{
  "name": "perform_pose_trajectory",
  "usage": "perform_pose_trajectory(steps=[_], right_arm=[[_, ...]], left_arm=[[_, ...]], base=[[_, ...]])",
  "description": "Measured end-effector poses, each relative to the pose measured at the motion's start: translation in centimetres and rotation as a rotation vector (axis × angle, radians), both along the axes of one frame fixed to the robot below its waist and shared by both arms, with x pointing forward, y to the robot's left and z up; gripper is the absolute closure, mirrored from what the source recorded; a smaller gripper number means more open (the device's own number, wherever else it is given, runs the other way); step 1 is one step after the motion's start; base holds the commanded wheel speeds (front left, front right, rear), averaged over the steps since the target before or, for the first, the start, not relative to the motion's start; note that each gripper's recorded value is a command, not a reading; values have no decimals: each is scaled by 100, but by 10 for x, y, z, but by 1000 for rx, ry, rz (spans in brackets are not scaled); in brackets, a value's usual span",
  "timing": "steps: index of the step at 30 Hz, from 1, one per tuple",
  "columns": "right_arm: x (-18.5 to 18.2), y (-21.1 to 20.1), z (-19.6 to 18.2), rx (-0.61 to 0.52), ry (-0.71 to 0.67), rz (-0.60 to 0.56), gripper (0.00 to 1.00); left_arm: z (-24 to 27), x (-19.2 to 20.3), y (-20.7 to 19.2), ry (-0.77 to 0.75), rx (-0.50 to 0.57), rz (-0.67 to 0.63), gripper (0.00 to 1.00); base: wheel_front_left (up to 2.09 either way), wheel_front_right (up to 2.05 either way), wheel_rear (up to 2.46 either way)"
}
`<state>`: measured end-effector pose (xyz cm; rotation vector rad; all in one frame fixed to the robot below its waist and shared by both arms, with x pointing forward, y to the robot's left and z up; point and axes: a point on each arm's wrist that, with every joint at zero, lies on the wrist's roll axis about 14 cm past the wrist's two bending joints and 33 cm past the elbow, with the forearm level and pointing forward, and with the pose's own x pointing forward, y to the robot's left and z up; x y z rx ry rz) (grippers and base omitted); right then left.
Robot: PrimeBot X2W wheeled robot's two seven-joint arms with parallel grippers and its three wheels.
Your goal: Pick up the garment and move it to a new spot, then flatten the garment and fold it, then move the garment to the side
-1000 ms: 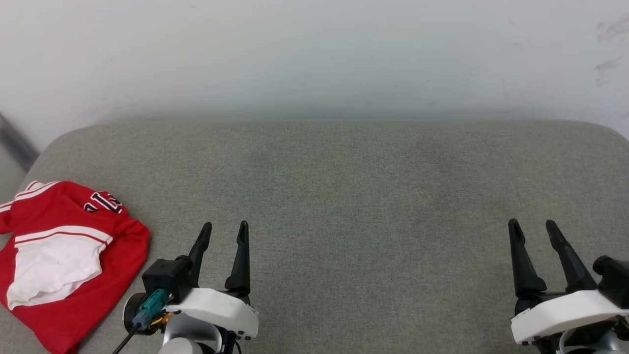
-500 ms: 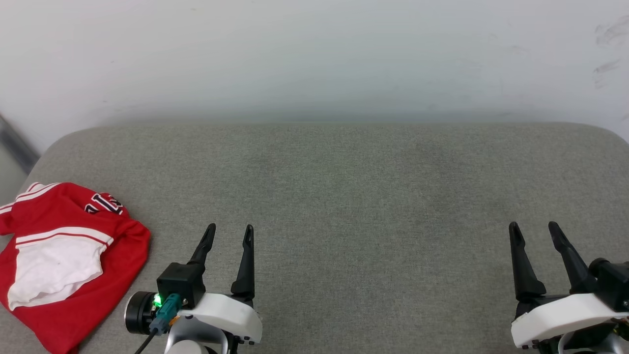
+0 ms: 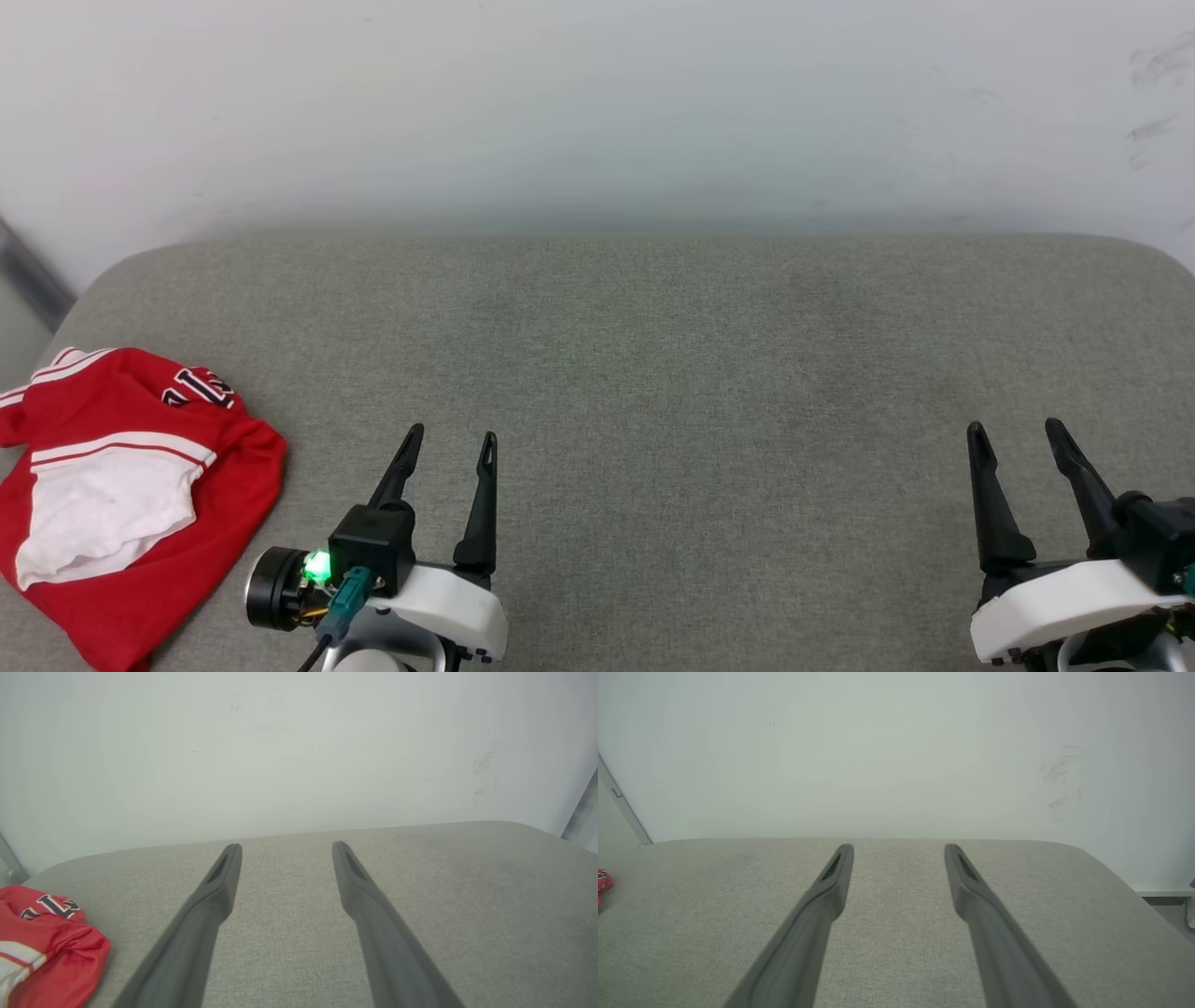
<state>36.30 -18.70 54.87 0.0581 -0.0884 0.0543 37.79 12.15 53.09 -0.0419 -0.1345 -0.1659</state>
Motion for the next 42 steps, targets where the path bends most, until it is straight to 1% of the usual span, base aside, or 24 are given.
perform_pose_trajectory(steps=[10, 13, 18, 22, 27, 32, 42], right_arm=[[-1, -2, 1, -30, -14, -9, 0], [0, -3, 0, -27, -12, -10, 0], [4, 2, -1, -26, -10, 4, 0], [11, 15, 2, -28, -22, 42, 0], [23, 43, 6, -29, -35, 123, 0], [34, 80, 9, -32, -45, 228, 0], [46, 161, 14, -23, -61, 450, 0]], left_arm=[[2, -1, -1, -20, 31, 7, 0], [1, -1, 2, -18, 27, 16, 0], [1, -1, 13, -13, 3, 52, 0], [2, -3, 30, -13, -16, 103, 0], [5, -11, 61, -20, -33, 200, 0], [4, -28, 100, -19, -42, 322, 0], [4, -84, 174, -26, -67, 570, 0]], base=[[0, 0, 0], [0, 0, 0], [0, 0, 0], [0, 0, 0], [0, 0, 0], [0, 0, 0], [0, 0, 0]])
